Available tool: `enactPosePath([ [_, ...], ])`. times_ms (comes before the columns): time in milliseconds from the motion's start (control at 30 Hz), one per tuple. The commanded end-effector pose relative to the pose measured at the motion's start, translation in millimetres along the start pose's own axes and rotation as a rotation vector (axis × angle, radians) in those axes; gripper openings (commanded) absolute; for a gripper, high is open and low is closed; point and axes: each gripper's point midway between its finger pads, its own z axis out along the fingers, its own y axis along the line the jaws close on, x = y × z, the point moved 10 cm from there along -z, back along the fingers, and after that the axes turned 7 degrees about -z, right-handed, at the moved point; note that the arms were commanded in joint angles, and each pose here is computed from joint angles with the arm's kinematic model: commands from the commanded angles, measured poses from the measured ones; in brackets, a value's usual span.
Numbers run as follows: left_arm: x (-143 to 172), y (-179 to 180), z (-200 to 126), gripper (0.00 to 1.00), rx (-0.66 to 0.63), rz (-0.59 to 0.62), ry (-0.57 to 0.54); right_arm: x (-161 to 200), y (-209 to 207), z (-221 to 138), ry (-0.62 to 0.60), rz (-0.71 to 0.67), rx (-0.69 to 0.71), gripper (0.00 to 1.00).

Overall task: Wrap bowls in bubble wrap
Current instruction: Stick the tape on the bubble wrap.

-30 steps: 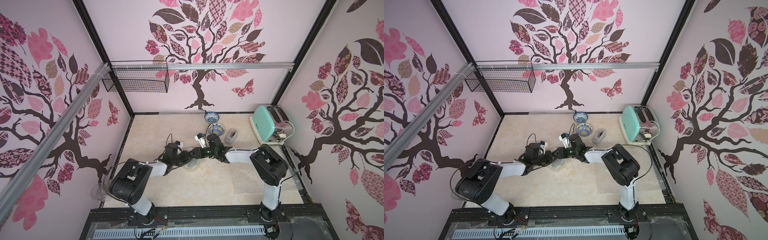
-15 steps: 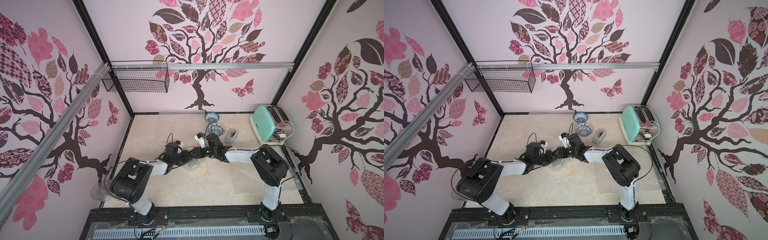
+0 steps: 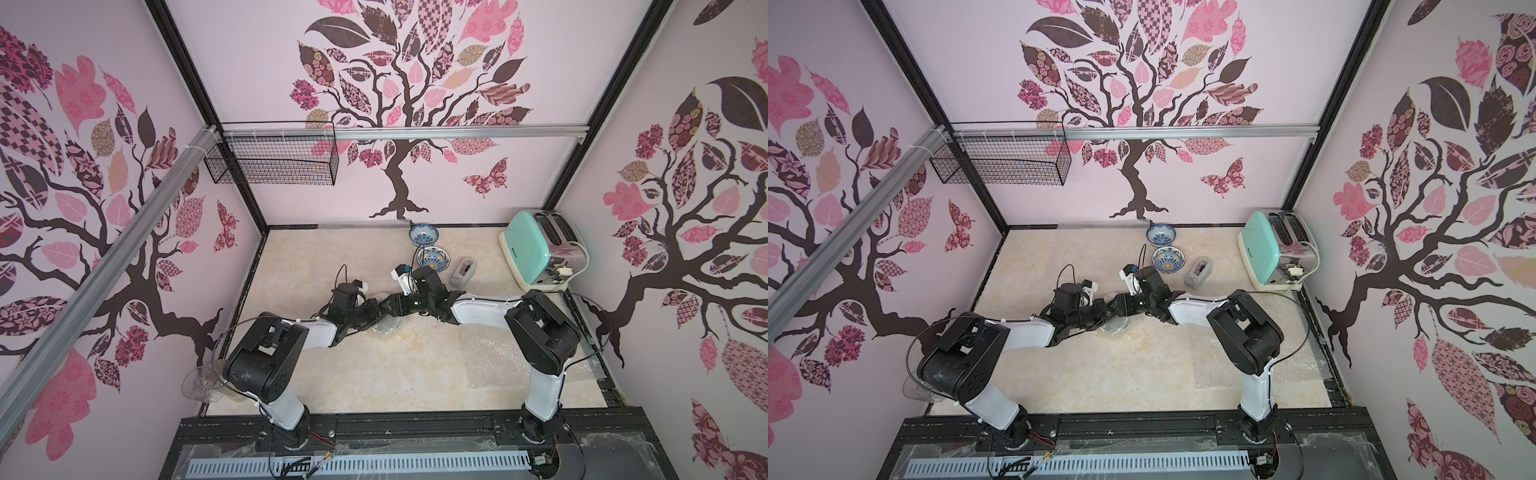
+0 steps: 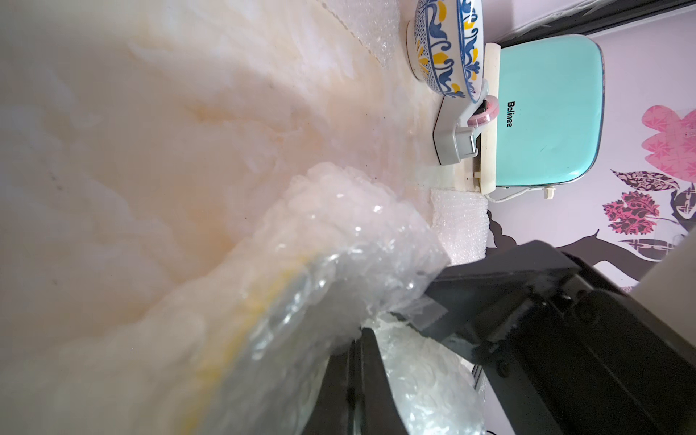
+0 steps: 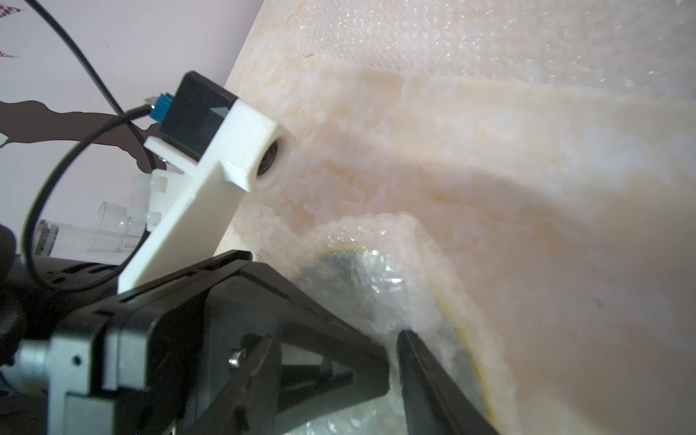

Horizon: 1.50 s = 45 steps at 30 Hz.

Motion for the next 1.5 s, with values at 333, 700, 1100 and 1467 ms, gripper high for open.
enactPosePath([
  [333,6,19,4,0.01,-0.089,-0.015,0.025,-16,-1,-8,-0.041,-0.067,0.101,0.57],
  [700,5,19,7,0.0,-0.087,-0.011,0.036,-24,-1,-10,-0.061,-0.126,0.143,0.59],
  [1100,6,18,6,0.0,-0.084,-0.007,0.043,-51,19,-39,-0.166,-0.193,0.167,0.61],
  [1467,6,14,4,0.0,-0.073,0.002,0.043,-28,30,-25,0.012,-0.121,-0.129,0.12],
])
